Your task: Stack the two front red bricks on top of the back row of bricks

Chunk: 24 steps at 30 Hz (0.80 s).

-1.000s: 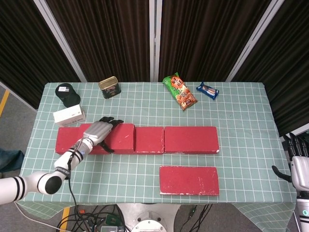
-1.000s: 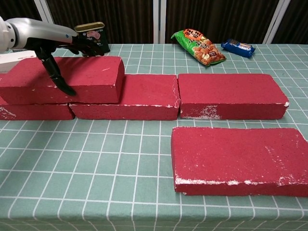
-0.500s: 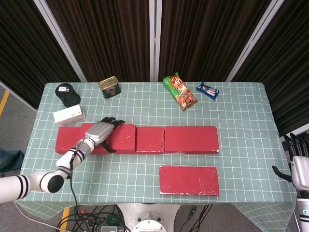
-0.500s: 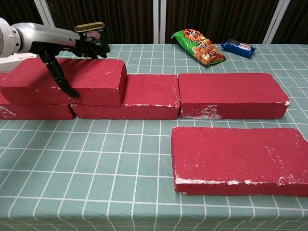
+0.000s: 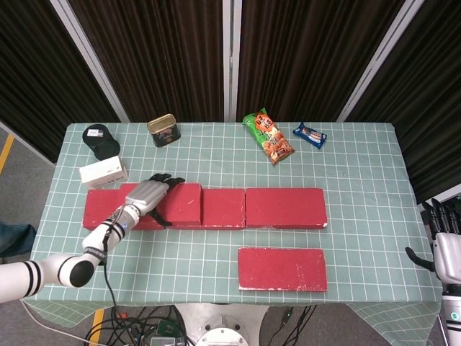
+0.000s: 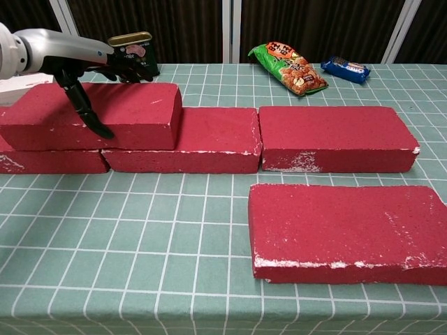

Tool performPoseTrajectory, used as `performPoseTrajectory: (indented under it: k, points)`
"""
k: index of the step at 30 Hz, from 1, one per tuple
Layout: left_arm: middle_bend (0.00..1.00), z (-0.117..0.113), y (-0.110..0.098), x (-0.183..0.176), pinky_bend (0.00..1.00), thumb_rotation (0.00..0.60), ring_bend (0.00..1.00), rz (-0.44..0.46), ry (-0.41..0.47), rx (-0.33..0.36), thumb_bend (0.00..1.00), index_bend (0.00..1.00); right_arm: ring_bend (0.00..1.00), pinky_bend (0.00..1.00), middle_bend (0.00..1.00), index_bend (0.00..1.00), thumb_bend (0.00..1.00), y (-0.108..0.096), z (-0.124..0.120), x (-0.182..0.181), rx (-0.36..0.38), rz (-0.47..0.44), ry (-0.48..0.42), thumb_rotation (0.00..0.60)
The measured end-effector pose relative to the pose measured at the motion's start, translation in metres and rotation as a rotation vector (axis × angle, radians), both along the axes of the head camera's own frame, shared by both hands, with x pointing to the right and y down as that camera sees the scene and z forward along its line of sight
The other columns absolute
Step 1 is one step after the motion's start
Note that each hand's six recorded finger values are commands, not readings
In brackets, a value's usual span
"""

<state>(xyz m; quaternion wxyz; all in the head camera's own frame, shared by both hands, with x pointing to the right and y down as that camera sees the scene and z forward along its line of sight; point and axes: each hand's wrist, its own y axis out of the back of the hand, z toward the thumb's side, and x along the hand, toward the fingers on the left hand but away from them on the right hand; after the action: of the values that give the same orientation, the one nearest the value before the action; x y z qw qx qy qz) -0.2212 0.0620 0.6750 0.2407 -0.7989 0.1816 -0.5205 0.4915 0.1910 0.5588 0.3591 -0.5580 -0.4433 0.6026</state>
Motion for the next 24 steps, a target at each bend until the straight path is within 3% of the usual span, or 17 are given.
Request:
performPoseTrajectory:
  k: [8, 16, 24]
  points:
    - [0.19, 0.0035, 0.0022, 0.0005, 0.0, 0.6, 0.0, 0.001, -0.001, -0.012, 0.02, 0.09, 0.0, 0.0, 0.0, 0.0, 0.12, 0.0003, 0.0005, 0.0005, -0.001, 0.001, 0.0, 0.6]
    - [0.01, 0.0019, 0.003, 0.0007, 0.0, 0.6, 0.0, 0.001, 0.006, -0.015, 0.02, 0.07, 0.0, 0.0, 0.0, 0.0, 0.12, -0.0011, -0.0013, 0.0003, 0.01, -0.004, -0.002, 0.6]
    - [0.0, -0.0011, 0.0016, -0.0008, 0.0, 0.6, 0.0, -0.006, 0.015, -0.008, 0.02, 0.06, 0.0, 0.0, 0.0, 0.0, 0.12, -0.0014, -0.0017, -0.0006, 0.016, -0.003, -0.002, 0.6]
